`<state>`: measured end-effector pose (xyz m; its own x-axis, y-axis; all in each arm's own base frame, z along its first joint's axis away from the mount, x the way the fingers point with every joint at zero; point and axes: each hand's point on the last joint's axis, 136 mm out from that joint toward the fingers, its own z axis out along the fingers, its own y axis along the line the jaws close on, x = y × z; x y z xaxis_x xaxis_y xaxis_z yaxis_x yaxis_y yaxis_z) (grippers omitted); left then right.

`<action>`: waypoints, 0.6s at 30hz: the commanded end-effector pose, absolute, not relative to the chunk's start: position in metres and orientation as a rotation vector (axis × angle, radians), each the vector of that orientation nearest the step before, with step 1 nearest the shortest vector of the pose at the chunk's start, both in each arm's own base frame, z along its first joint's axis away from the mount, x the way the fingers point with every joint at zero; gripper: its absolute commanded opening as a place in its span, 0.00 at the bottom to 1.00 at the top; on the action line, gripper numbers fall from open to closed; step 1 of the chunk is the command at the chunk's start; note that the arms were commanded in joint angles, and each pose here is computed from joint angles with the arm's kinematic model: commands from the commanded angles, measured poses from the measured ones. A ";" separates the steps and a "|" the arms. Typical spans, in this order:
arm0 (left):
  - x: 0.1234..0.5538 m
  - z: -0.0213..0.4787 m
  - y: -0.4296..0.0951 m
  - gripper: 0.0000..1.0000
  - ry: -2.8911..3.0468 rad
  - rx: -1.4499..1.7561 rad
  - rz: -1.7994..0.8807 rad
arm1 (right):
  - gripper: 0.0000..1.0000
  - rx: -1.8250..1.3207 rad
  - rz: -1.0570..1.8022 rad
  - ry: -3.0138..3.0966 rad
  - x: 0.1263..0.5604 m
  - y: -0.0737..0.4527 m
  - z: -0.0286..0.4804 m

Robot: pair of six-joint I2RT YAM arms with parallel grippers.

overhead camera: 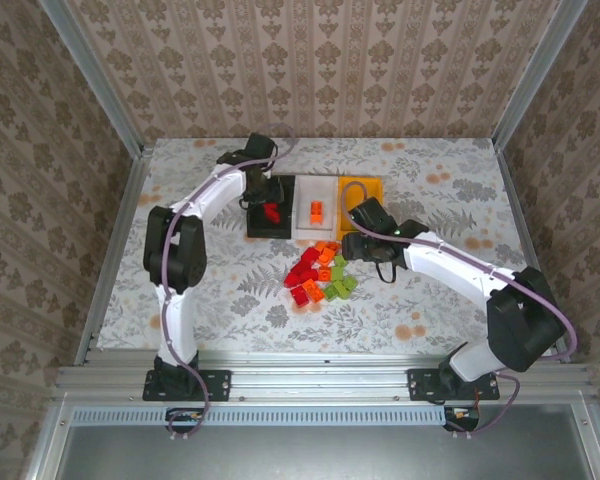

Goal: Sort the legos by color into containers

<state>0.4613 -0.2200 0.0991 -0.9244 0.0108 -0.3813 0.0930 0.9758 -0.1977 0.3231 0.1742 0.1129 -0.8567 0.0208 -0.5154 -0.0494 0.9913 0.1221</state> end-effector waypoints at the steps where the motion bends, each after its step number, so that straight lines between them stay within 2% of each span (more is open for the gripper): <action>1: 0.459 0.110 -0.220 0.37 2.755 0.107 -0.301 | 0.65 0.008 0.248 2.593 0.316 0.178 0.114; 7: 0.460 0.112 -0.228 0.49 2.749 0.118 -0.373 | 0.65 0.015 0.313 2.649 0.295 0.187 0.094; 10: 0.459 0.121 -0.229 0.61 2.732 0.113 -0.387 | 0.65 0.019 0.333 2.658 0.291 0.189 0.090; 18: 0.426 0.170 -0.222 0.69 2.616 0.057 -0.497 | 0.63 -0.035 0.324 2.655 0.300 0.204 0.076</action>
